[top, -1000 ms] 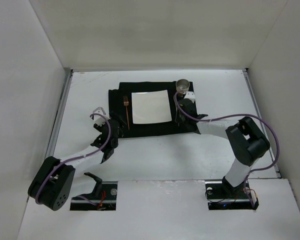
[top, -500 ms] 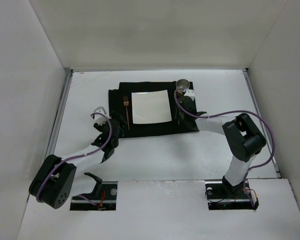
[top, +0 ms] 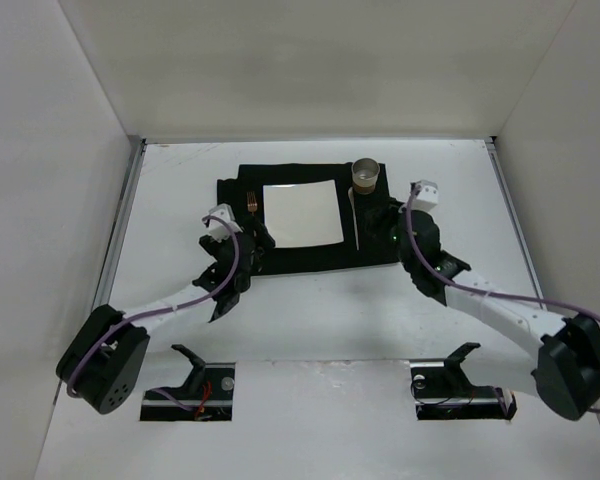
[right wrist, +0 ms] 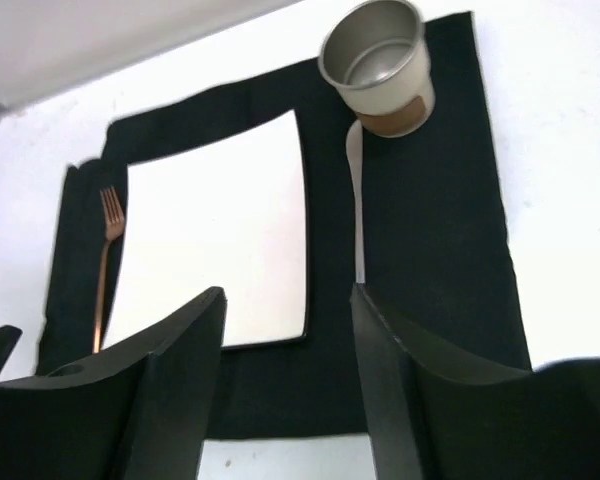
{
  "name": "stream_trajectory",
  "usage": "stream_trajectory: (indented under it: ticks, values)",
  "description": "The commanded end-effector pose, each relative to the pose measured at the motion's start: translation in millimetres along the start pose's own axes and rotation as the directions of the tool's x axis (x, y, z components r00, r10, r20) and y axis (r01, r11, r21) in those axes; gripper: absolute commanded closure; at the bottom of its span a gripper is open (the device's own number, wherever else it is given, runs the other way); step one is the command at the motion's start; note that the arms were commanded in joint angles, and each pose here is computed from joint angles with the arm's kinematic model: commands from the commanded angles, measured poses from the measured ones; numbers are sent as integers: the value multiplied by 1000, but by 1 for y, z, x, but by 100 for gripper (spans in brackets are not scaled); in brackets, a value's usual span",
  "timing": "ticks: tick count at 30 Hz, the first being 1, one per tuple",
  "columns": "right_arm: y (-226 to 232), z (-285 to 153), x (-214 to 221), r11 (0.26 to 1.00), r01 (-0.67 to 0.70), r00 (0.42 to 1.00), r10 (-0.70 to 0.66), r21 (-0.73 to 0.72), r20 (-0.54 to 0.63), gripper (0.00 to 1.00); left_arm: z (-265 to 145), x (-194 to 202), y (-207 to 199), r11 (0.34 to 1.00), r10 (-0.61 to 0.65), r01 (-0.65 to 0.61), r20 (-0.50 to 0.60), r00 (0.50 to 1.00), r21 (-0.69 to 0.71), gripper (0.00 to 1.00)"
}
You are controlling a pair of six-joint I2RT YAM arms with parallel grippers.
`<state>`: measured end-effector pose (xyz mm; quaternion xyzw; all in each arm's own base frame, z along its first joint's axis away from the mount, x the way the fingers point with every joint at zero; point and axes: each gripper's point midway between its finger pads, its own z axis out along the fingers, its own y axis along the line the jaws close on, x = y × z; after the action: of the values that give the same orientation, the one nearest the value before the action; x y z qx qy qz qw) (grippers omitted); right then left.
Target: Set the dinner table for one person
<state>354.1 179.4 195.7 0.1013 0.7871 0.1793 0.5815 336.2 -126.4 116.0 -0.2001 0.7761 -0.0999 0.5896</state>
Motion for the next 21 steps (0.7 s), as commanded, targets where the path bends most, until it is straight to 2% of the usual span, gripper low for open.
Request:
stream_trajectory:
  ticks: [1, 3, 5, 8, 10, 15, 17, 21]
  values:
    - [-20, -14, 1, 992, -119, 990, 116, 35, 78, 49, -11, -42, 1, 999, 11, -6, 111, 994, -46, 0]
    - [-41, -16, 2, 983, -171, 981, 164, 63, 105, 68, -18, -47, 16, 997, 0, 10, 127, 992, -79, 0]
    - [-57, -18, 5, 967, -240, 966, 230, 85, 115, 82, -21, -48, 35, 991, -21, 38, 138, 990, -126, 0]
    - [-73, -18, 6, 945, -314, 945, 301, 92, 131, 85, -24, -41, 63, 976, -48, 69, 104, 993, -207, 0]
    - [-76, -14, 9, 942, -324, 942, 315, 81, 114, 79, -26, -35, 85, 956, -59, 79, 78, 995, -282, 0]
    - [-97, -9, 17, 919, -378, 923, 363, 118, 125, 48, -25, -31, 110, 928, -114, 114, 21, 993, -356, 0]
    - [-102, -9, 17, 913, -391, 917, 375, 120, 136, 44, -25, -32, 115, 921, -120, 115, 10, 993, -372, 0]
    - [-104, -6, 20, 911, -392, 917, 376, 126, 134, 42, -19, -30, 109, 923, -115, 100, -19, 993, -372, 0]
